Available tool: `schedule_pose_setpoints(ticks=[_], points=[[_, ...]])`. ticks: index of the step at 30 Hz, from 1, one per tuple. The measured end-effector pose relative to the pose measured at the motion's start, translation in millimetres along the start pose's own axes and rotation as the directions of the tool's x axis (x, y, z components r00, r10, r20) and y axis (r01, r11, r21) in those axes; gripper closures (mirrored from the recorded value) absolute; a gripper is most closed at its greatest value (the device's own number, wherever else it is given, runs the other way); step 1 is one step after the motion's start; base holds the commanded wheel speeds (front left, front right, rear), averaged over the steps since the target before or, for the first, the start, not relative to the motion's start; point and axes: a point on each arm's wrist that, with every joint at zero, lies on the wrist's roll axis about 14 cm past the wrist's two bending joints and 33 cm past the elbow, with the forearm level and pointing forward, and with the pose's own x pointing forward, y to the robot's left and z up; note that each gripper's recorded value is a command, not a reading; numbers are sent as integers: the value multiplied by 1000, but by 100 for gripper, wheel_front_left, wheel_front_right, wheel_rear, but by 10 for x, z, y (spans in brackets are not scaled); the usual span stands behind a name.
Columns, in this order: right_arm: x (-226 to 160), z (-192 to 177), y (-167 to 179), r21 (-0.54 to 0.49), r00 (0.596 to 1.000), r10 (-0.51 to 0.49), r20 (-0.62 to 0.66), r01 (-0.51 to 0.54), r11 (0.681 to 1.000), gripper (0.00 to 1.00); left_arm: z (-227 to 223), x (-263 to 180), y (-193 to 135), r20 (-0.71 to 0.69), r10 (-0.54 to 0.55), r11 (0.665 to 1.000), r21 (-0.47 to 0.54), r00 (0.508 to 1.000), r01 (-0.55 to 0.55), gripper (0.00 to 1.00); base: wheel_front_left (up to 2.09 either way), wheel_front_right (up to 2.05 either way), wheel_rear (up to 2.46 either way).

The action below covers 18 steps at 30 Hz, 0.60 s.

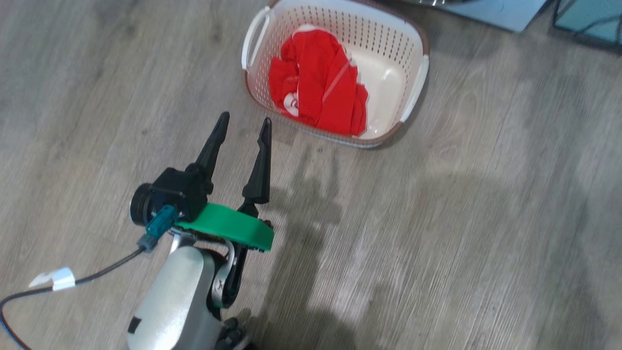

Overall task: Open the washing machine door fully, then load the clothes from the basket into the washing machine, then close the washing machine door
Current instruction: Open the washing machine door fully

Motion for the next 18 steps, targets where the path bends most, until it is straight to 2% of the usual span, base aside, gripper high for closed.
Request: schedule_pose_setpoints(ticks=[18], points=[[-413,-854,444,11,984,52,-169,-51,999,100,338,-561,164,78,53,999,1,996,-53,0,0,0,0]])
